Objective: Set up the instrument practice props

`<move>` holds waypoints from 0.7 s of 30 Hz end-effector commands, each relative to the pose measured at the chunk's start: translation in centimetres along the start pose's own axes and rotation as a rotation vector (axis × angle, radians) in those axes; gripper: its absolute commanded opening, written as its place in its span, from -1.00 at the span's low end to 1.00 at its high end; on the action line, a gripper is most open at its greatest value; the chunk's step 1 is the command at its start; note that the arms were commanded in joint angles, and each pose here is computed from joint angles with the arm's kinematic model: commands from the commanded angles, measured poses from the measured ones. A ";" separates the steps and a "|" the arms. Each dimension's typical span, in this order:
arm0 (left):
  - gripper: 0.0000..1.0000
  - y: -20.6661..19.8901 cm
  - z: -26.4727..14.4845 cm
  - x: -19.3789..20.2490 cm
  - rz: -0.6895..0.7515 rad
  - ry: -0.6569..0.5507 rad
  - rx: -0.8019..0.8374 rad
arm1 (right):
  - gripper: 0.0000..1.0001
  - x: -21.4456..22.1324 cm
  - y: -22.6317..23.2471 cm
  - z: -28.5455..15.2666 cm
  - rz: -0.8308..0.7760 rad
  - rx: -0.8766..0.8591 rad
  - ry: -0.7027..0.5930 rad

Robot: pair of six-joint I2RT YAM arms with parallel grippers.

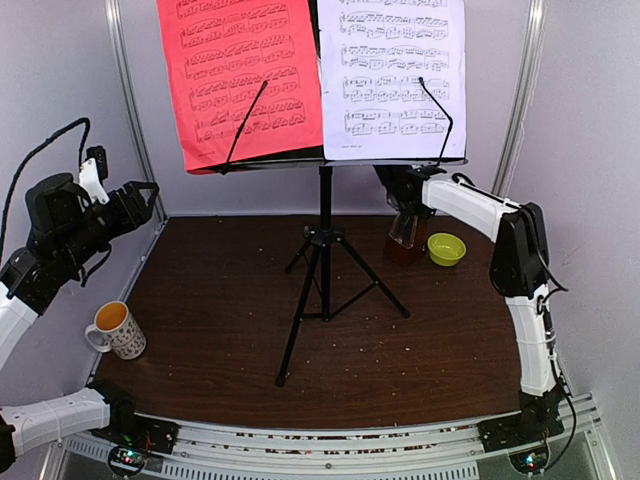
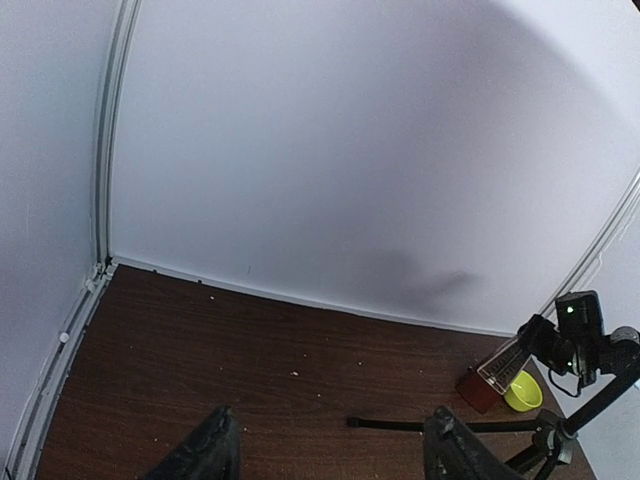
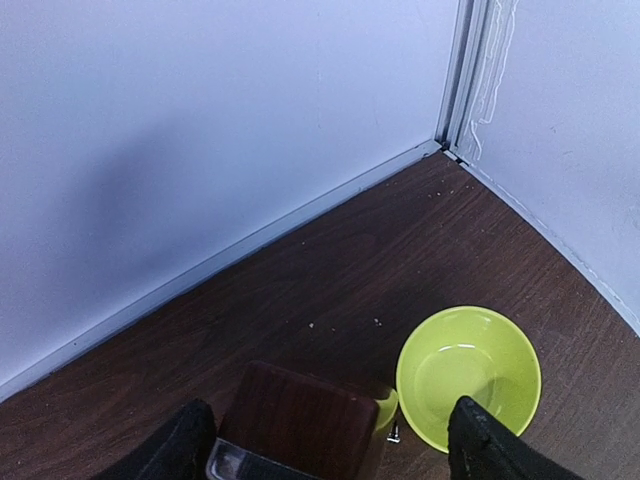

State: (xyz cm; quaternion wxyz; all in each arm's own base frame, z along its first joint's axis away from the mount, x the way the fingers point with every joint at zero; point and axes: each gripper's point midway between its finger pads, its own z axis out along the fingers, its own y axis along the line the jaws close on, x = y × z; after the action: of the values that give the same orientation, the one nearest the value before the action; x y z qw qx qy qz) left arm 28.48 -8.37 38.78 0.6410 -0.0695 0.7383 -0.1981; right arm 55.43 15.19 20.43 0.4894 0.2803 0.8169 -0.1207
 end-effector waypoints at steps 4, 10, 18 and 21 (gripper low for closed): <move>0.29 0.1 -1.0 -1.7 0.013 -0.062 -0.007 | 0.44 0.1 -0.3 0.2 -0.032 0.027 -0.012; 0.29 0.2 -1.1 -1.9 0.017 -0.066 -0.010 | 0.11 -1.1 0.0 -1.0 -0.035 -0.032 -0.026; 0.29 -0.2 -1.0 -1.8 0.018 -0.065 0.008 | -0.10 -2.0 -0.3 -2.5 -0.052 -0.108 -0.044; 0.29 -0.2 -0.9 -1.7 0.016 -0.063 0.013 | -0.14 -2.3 -0.3 -3.2 -0.050 -0.150 -0.046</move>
State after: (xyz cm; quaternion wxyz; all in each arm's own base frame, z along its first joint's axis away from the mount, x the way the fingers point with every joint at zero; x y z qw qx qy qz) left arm 27.95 -7.86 39.30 0.6504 -0.0697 0.7319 -0.1908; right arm 54.28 15.76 20.17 0.4937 0.2284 0.8327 -0.1034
